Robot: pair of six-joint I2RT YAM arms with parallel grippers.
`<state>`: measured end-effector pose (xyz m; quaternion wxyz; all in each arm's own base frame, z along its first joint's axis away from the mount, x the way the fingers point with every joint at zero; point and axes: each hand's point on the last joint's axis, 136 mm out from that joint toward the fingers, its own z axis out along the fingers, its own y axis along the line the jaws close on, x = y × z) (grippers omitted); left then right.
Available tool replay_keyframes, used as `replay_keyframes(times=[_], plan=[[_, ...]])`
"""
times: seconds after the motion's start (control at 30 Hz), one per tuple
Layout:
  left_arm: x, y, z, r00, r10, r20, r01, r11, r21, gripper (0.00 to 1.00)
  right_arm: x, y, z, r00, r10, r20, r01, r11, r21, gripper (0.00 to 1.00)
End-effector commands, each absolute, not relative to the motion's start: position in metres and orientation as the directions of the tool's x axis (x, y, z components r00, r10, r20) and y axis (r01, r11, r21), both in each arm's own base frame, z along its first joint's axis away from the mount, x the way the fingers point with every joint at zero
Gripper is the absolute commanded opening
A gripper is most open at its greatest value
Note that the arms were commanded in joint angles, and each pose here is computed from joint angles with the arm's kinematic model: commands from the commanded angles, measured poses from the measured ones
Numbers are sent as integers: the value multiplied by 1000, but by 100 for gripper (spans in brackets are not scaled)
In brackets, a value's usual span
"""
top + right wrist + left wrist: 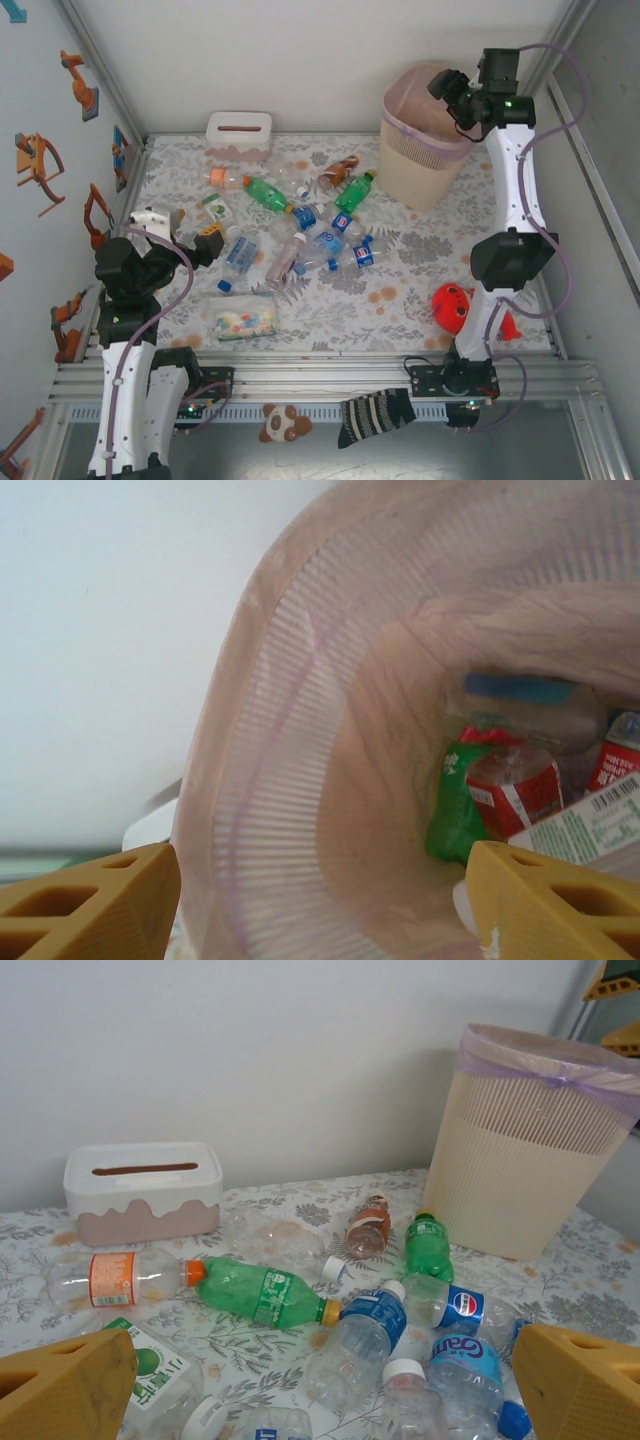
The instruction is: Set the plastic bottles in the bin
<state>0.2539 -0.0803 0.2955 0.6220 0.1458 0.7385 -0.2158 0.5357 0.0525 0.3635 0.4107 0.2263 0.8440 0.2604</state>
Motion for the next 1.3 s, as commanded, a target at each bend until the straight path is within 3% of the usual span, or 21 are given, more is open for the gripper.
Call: replay_keyframes(times=[0.0,0.23,0.4,0.63,0.83,0.97,1.07,1.27], plan=[[253,-83,302,-168,-55,-984,499,856,-133,96,506,65,383,-571,478,-667,90,844,528,72],[256,-83,300,-181,-59,-982,497,856,-143,96,464,108,385,-598,204,-775,-114,936,333,66],[257,-83,298,-186,-58,-981,496,856,-144,96,431,146,371,-594,-51,-803,-329,926,184,59],[260,-82,295,-201,-58,-978,492,857,-152,96,381,181,328,-561,-312,-766,-530,847,43,61],[263,-82,293,-207,-55,-977,490,858,-152,96,355,189,282,-704,-200,-682,-398,906,145,59],[264,-82,291,-215,-55,-975,489,858,-157,96,329,203,252,-722,-266,-639,-394,917,63,60],[265,-82,291,-218,-60,-974,488,858,-162,96,324,200,232,-787,-114,-606,-210,973,91,59],[265,-82,290,-227,-63,-972,489,856,-169,96,305,251,193,-809,61,-585,-79,974,210,56]])
